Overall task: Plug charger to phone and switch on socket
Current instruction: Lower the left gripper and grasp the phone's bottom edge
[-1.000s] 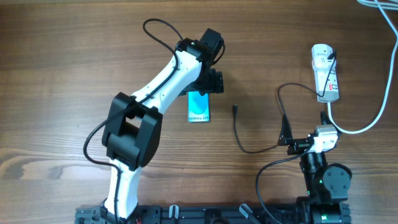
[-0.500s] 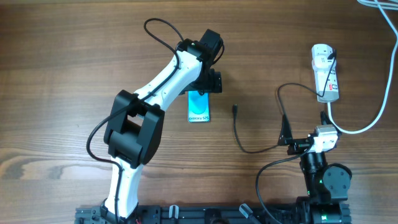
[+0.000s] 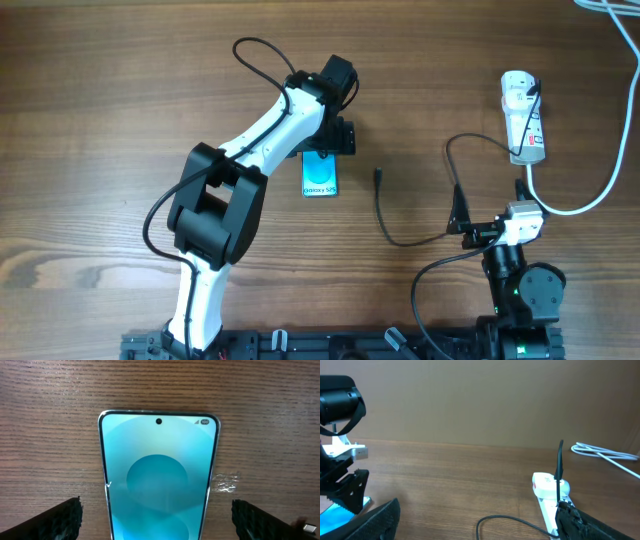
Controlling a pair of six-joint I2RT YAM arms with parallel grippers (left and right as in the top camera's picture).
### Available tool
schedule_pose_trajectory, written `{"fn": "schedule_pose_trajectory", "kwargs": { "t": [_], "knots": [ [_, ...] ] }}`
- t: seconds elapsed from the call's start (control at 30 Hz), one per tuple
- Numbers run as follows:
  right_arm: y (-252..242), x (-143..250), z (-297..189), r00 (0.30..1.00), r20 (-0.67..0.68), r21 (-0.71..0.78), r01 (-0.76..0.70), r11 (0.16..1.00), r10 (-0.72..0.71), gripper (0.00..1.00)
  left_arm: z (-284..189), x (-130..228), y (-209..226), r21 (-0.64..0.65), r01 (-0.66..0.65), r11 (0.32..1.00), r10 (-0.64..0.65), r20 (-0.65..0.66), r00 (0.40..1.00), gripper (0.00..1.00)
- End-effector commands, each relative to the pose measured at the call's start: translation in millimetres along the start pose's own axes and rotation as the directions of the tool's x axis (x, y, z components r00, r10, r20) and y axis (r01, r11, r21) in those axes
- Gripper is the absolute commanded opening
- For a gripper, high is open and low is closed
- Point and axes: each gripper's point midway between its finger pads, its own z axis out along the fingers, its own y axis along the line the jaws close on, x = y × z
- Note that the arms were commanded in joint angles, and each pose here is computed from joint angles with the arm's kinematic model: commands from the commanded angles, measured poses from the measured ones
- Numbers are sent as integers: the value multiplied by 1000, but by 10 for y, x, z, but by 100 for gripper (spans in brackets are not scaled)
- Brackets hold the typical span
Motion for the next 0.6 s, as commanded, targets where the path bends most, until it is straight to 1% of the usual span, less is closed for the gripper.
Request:
{"fn": "schedule_pose_trajectory", "kwargs": {
  "t": [0.0, 0.2, 0.4, 0.57],
  "knots": [
    [-4, -15, -3, 1000, 8, 5, 18, 1000, -18, 100, 74, -2, 46, -22, -9, 1000, 9, -3, 1000, 100],
    [-4, -15, -3, 1000, 8, 5, 18, 1000, -18, 100, 77, -9, 41, -20, 44, 999, -44, 2, 999, 100],
    [-4, -15, -3, 1000, 8, 5, 18, 1000, -18, 100, 85, 4, -1, -11, 37, 999, -37, 1, 999, 100],
    [-4, -15, -3, 1000, 8, 5, 18, 1000, -18, 100, 164, 61, 57, -31, 33, 999, -33, -9, 999, 100]
  ]
}}
